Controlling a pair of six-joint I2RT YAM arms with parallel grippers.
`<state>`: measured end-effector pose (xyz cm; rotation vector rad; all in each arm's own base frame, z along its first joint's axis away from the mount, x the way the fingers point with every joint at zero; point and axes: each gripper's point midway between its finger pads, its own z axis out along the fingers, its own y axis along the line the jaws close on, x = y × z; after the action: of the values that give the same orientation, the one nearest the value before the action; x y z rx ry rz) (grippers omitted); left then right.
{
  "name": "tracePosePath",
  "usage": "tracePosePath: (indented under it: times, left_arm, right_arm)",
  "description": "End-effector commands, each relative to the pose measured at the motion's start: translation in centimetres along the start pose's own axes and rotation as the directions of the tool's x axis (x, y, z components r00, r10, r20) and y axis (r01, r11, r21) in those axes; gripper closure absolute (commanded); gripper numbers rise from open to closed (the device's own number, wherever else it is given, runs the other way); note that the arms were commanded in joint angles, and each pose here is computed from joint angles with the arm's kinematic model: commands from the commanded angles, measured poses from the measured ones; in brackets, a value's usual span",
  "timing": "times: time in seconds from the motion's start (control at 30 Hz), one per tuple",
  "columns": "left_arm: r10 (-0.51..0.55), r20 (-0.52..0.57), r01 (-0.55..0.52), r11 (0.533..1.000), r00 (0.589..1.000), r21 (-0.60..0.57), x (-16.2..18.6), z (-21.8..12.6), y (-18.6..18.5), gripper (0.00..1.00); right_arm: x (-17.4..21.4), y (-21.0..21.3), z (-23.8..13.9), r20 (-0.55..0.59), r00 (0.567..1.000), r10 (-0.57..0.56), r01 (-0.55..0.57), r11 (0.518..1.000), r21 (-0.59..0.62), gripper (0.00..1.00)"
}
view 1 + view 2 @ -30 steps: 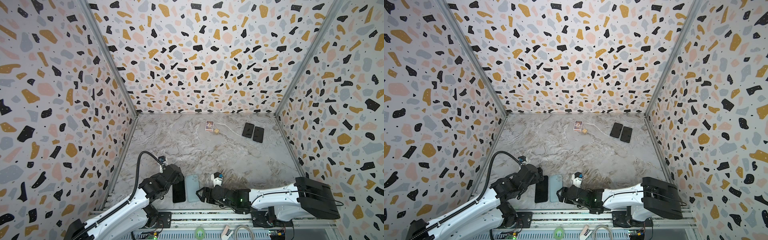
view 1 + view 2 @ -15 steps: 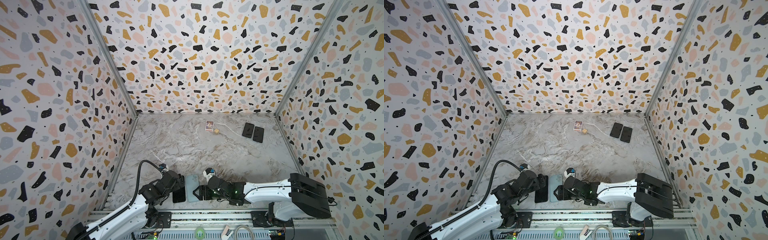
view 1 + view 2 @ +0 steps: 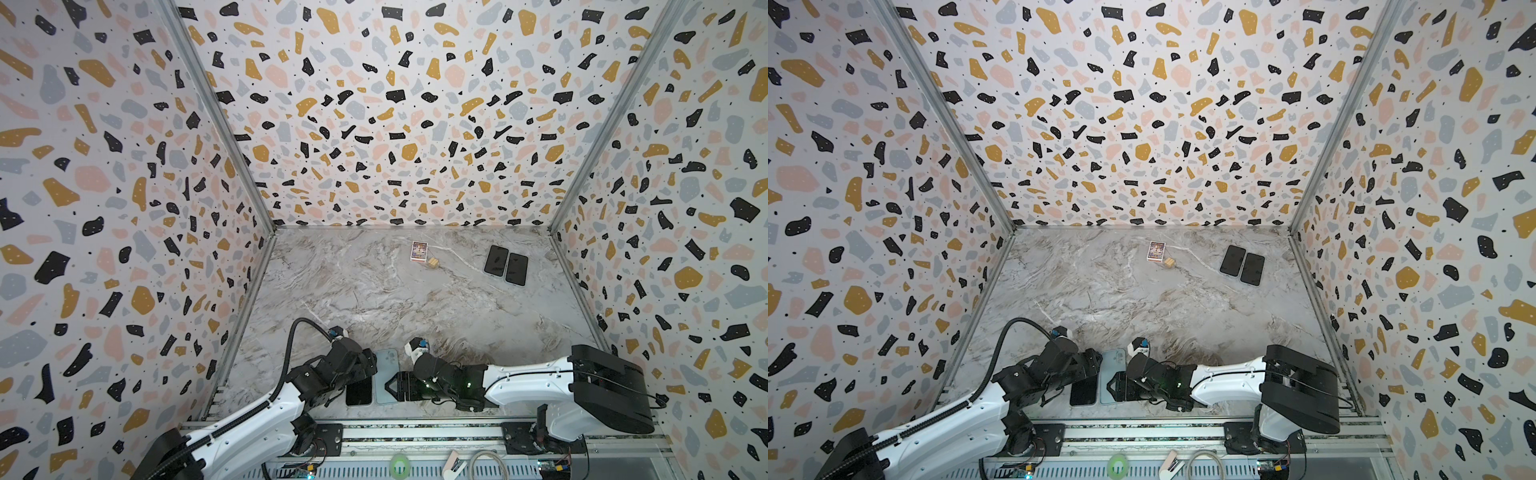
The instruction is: Take the phone out of the phone case
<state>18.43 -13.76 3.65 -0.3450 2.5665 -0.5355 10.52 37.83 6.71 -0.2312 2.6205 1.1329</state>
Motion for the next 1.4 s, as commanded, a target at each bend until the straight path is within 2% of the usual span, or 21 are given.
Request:
tracePosePath:
  times: [0.0, 0.43, 0.53, 0.9, 1.1, 1.37]
  left_arm:
    - [0.024, -0.002, -0.024, 0.999, 1.0, 0.047, -0.2, 0.3, -1.1, 0.0]
    - [0.016, -0.004, -0.016, 0.995, 1.0, 0.099, -0.4, 0.5, -2.5, 0.0]
    - [0.024, 0.011, -0.025, 0.997, 1.0, 0.073, -0.9, 0.2, -2.3, 0.0]
    - [0.003, 0.264, 0.001, 1.0, 0.964, -0.014, -7.0, -5.3, -2.3, 0.0]
    - [0.001, 0.349, 0.007, 1.0, 0.937, -0.023, -9.4, -8.2, -2.9, 0.0]
    - [-0.013, 0.408, 0.018, 1.0, 0.913, -0.009, -10.8, -10.8, -3.2, 0.0]
  right_arm:
    - [-0.2, -0.1, 0.1, 0.008, 1.0, 0.014, -0.013, 1.0, -0.004, 0.27]
    - [0.2, -0.7, 0.3, 0.009, 0.999, 0.044, -0.044, 0.999, -0.01, 0.28]
    - [0.1, -0.6, 0.0, 0.015, 0.999, 0.045, -0.045, 0.999, -0.015, 0.29]
    - [0.8, -1.2, 1.0, 0.002, 0.999, 0.039, -0.039, 0.999, 0.024, 0.29]
    - [0.5, -0.9, 1.6, 0.003, 1.0, 0.03, -0.031, 0.999, 0.022, 0.29]
    - [0.0, -0.3, 1.8, 0.013, 1.0, 0.019, -0.019, 1.0, 0.004, 0.29]
